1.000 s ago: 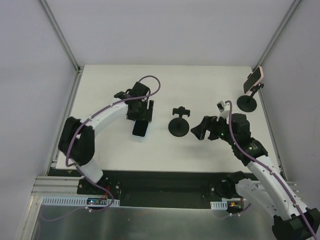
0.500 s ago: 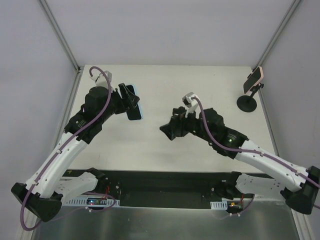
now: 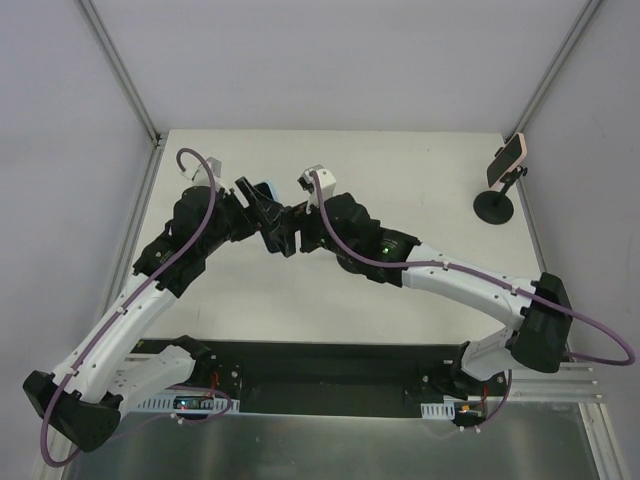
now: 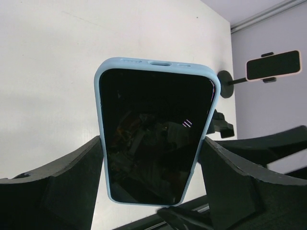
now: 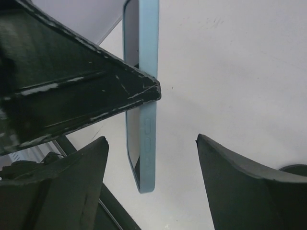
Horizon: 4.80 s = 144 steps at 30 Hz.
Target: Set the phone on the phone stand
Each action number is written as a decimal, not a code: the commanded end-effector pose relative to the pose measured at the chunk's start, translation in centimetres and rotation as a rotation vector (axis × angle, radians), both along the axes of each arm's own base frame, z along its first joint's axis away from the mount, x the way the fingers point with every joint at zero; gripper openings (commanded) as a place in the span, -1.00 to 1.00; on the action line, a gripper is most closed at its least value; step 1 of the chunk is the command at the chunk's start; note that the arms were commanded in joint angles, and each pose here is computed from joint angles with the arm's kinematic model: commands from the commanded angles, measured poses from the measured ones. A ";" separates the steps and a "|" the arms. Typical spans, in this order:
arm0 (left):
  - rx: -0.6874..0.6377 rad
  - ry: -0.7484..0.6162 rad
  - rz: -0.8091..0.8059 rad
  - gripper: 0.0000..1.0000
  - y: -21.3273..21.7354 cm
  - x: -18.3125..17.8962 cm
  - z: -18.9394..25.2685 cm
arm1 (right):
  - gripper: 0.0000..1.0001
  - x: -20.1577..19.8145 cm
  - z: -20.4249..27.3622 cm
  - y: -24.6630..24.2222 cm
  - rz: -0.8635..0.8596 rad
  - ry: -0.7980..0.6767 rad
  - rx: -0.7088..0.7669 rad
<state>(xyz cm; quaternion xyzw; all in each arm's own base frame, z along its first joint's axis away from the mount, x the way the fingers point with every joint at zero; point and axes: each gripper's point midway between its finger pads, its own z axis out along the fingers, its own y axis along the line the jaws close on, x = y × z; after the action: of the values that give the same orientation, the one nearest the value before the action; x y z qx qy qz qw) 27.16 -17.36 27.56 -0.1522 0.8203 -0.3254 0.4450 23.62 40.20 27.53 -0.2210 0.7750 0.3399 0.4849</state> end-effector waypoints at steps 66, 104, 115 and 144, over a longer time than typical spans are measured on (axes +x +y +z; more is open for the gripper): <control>0.006 -0.576 -0.676 -1.00 -10.6 -4.9 13.4 | 0.93 -4.5 1.4 -15.3 0.048 0.039 0.185; 0.249 -0.474 -0.363 -1.00 -4.1 -1.8 8.4 | -0.27 4.0 -4.8 -18.3 -0.468 0.315 -0.354; 0.246 -0.478 -0.403 -1.00 -4.9 -1.7 8.1 | -0.42 5.1 -4.6 -18.8 -0.487 0.263 -0.425; 0.002 -1.020 -1.090 -1.00 -14.3 -9.2 10.1 | -0.99 2.8 -4.9 -14.7 -0.050 0.216 -0.399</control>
<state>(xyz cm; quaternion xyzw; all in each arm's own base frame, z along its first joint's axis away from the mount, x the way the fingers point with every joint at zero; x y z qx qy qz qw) 20.13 -30.74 34.10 0.3625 0.6154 -0.5189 0.4698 27.74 23.18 21.07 -0.2112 0.9011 0.1213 0.3588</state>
